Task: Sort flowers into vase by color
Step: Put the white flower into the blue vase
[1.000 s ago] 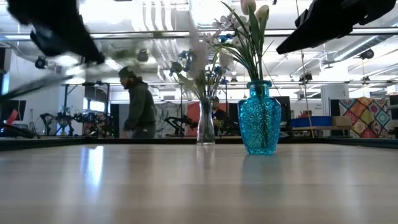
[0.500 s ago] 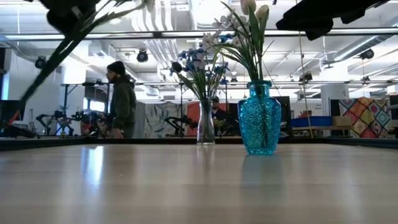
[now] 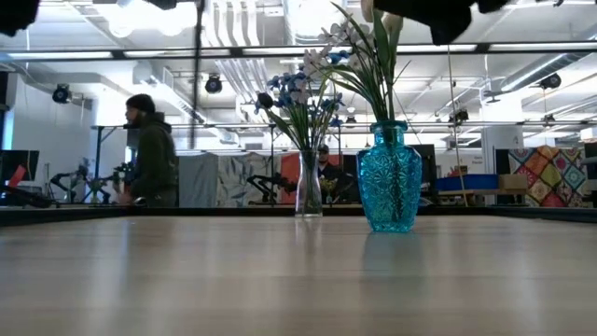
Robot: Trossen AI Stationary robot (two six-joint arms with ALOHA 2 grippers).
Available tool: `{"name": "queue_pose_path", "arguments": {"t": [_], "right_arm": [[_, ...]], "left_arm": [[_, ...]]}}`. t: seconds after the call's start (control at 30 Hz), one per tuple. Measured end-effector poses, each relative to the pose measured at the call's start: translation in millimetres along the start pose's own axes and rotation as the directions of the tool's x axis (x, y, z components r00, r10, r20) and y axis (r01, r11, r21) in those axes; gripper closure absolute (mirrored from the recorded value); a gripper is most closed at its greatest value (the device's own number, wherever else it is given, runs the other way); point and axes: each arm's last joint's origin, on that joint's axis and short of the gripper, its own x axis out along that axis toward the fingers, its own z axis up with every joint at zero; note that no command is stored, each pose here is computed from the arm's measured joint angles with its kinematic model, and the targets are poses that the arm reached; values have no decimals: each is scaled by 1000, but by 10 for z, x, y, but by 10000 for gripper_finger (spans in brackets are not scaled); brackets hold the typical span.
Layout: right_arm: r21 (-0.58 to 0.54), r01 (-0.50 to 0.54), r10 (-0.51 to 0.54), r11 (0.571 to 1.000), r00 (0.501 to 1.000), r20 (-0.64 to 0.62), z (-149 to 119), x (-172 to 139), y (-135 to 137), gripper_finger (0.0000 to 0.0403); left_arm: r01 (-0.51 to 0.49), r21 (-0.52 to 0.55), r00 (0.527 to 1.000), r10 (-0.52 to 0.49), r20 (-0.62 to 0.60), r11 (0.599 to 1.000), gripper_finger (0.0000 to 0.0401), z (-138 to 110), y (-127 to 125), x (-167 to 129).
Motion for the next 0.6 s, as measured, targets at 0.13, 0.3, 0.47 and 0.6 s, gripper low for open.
{"name": "queue_pose_path", "arguments": {"t": [0.13,0.3,0.47,0.6], "right_arm": [[22,33,-34,999,999,37,68,174,24,195],[11,44,-44,999,994,100,104,356,51,197],[38,51,-57,998,985,166,102,451,18,197],[59,66,-75,996,980,185,93,507,-45,197]], "left_arm": [[39,67,999,-41,32,997,401,77,124,160],[58,112,997,-64,51,992,401,47,257,314],[73,138,995,-82,59,988,401,-11,262,471],[74,175,995,-85,55,982,401,-43,222,597]]}}
